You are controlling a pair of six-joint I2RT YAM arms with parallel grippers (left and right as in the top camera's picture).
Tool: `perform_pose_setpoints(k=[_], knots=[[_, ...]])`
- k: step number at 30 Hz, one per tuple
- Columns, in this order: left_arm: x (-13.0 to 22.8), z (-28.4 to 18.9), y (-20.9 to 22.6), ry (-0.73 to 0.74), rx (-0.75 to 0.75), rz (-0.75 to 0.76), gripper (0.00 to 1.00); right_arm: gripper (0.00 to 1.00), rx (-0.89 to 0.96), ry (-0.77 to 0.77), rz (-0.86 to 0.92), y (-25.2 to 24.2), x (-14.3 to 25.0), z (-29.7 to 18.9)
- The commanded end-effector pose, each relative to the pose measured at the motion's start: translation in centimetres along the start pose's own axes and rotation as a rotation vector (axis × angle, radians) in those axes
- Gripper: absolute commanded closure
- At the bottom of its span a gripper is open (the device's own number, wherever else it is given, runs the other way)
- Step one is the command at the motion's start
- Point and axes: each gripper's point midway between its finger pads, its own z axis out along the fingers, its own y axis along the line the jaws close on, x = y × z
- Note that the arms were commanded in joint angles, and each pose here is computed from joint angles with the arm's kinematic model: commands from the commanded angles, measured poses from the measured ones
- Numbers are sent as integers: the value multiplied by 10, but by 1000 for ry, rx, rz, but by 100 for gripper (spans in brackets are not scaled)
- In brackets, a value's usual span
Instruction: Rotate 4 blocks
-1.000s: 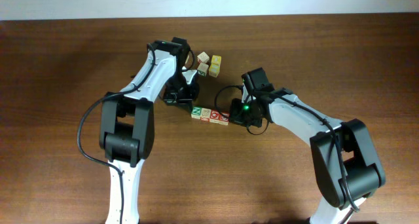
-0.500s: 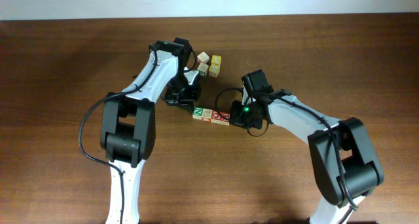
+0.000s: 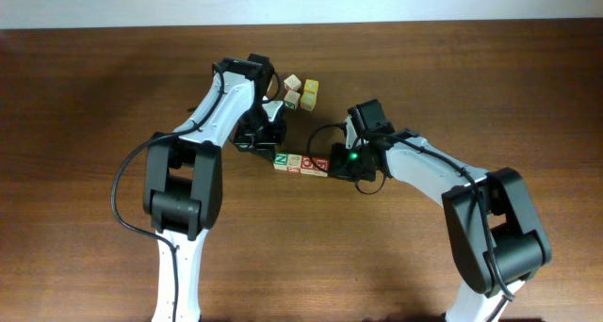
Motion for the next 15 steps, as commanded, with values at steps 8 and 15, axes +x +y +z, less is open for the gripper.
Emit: perform_pose_setpoints(k=[8, 15], knots=[[5, -11, -16, -12, 47, 36, 100, 96, -109, -25, -137, 49, 0, -15], [5, -10, -17, -10, 46, 40, 100, 96, -116, -24, -144, 58, -2, -22]])
